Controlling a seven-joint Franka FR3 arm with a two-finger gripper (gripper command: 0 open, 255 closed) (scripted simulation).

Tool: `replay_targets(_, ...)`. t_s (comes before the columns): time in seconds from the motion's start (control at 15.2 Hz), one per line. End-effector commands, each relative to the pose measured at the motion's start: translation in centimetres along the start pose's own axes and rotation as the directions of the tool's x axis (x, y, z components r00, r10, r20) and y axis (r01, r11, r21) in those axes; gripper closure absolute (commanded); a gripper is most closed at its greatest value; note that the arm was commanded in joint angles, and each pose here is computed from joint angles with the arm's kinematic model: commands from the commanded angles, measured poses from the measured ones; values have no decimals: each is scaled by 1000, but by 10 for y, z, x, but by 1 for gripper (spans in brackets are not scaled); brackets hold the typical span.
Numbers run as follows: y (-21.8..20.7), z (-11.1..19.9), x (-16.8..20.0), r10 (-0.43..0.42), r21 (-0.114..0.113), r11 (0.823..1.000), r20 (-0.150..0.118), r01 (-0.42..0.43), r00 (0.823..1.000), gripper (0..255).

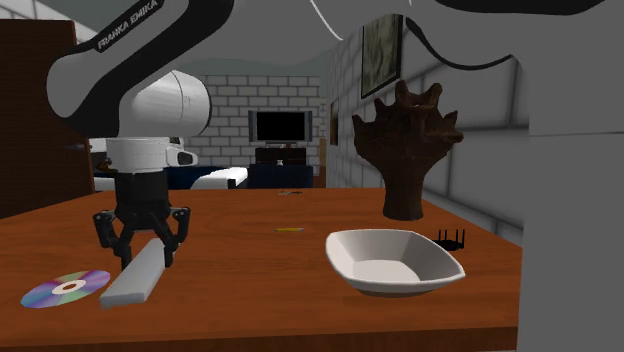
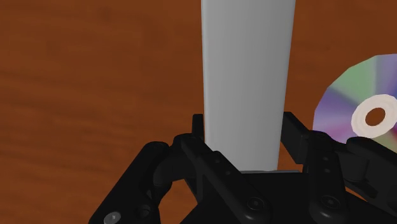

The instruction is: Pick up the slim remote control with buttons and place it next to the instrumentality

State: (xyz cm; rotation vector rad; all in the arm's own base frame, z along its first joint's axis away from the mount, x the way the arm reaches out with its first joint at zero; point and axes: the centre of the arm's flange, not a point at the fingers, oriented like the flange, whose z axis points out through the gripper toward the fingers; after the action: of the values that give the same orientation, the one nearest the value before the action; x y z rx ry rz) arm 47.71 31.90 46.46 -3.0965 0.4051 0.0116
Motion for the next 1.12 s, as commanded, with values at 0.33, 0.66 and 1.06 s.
replay_targets(0.33, 0, 9, 0, 0, 1, 1000, -1, 0, 1000, 255)
replay_targets(0.66, 0, 9, 0, 0, 1, 1000, -1, 0, 1000, 0)
replay_targets(1.06, 0, -17, 0, 0, 1, 1000, -1, 0, 1000, 0)
